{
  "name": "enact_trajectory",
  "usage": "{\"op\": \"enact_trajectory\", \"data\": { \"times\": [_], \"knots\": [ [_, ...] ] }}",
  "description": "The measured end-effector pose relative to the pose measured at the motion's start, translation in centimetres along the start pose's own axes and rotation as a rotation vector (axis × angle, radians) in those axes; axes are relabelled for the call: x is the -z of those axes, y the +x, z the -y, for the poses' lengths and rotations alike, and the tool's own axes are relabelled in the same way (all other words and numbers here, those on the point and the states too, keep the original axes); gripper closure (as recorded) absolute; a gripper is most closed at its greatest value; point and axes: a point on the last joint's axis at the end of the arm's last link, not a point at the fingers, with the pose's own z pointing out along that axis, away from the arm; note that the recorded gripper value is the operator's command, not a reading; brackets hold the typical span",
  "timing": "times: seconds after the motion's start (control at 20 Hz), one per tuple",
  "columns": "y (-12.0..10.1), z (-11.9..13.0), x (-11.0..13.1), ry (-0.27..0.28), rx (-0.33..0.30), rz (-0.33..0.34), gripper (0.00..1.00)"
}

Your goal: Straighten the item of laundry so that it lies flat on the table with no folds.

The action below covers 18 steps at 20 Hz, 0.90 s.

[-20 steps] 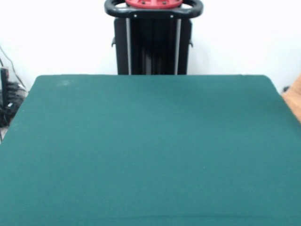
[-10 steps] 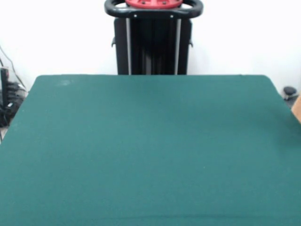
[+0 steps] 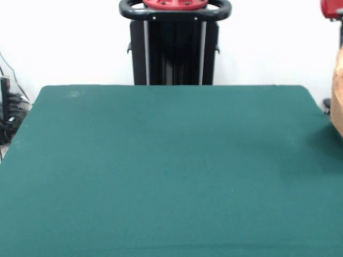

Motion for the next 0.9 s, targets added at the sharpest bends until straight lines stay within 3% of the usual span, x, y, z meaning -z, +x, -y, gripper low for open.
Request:
{"op": "enact_trajectory", "data": {
  "times": [0.4, 0.9],
  "knots": [
    [-5.6, 2.7, 1.0, -0.012, 0.02, -0.002, 1.0],
    [-6.6, 5.4, 0.1, -0.005, 0.14, -0.013, 1.0]
  ]
}}
